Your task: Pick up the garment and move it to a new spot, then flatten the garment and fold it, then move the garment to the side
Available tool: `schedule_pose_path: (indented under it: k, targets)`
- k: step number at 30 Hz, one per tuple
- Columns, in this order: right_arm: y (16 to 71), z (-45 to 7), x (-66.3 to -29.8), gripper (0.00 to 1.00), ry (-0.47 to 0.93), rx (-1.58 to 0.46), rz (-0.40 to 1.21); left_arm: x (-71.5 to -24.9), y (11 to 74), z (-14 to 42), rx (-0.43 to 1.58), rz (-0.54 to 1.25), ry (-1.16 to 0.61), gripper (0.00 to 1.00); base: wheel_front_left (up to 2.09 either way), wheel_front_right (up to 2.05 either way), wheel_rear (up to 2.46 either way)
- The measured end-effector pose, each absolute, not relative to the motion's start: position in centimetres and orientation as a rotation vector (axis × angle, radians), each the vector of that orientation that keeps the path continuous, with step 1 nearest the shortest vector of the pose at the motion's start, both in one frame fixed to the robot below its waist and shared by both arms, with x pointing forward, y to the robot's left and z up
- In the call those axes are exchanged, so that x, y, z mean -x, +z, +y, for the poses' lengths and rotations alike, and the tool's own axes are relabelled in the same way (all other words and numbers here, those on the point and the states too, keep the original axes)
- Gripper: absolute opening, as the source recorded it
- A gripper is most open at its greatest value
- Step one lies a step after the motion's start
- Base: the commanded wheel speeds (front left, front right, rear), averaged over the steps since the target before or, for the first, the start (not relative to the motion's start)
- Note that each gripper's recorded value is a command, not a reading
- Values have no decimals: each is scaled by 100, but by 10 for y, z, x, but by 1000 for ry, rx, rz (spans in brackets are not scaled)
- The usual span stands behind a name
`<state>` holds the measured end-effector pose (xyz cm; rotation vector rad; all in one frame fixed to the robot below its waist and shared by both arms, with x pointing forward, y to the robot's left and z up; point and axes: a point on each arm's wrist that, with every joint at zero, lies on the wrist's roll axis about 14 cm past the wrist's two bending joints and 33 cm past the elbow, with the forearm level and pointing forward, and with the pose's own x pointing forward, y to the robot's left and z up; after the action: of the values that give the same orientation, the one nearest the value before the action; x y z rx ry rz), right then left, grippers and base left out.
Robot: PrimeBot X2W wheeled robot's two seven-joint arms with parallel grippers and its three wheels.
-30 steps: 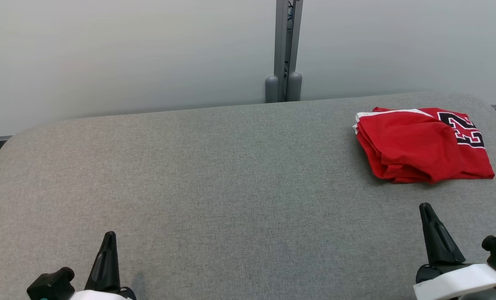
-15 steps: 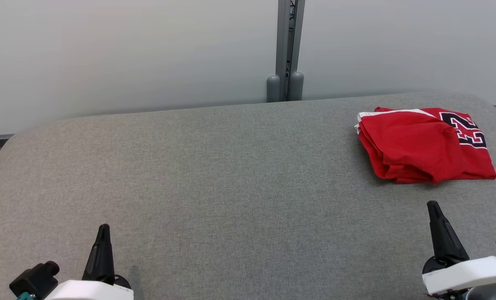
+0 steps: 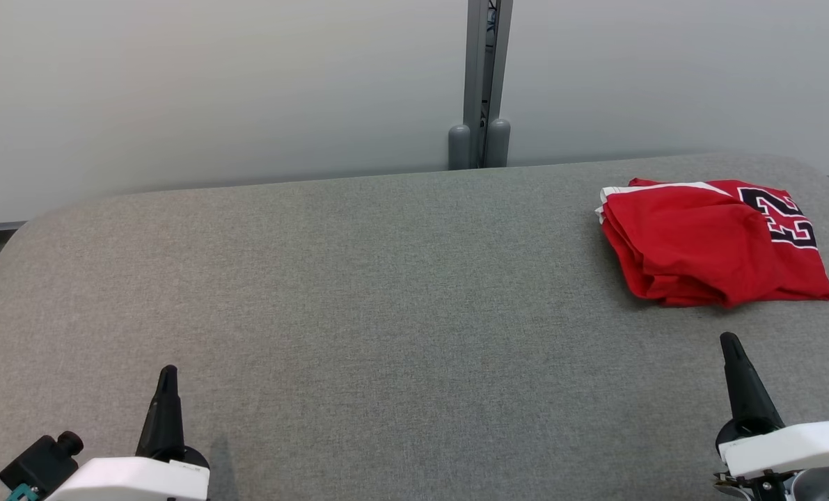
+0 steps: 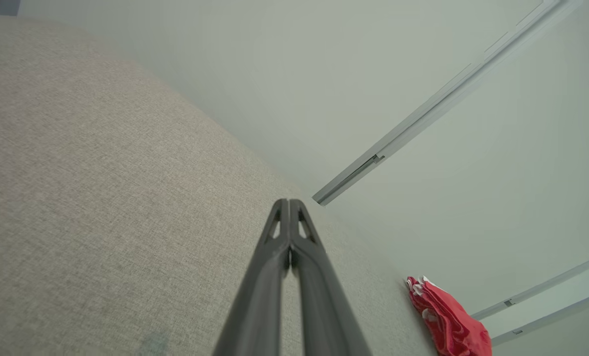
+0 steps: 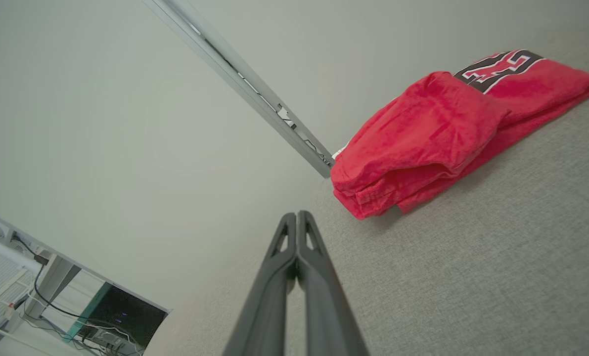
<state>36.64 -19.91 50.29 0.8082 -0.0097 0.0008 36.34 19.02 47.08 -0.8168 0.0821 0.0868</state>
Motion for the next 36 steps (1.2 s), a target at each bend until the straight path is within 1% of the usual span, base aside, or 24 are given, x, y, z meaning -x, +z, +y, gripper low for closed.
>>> schedule_pose_path:
  k: [36]
  targets:
    - [502, -202, -377, 0, -24, -1192, 9, -377, 483, 194, 1203, 64, 75, 0, 0, 0, 0]
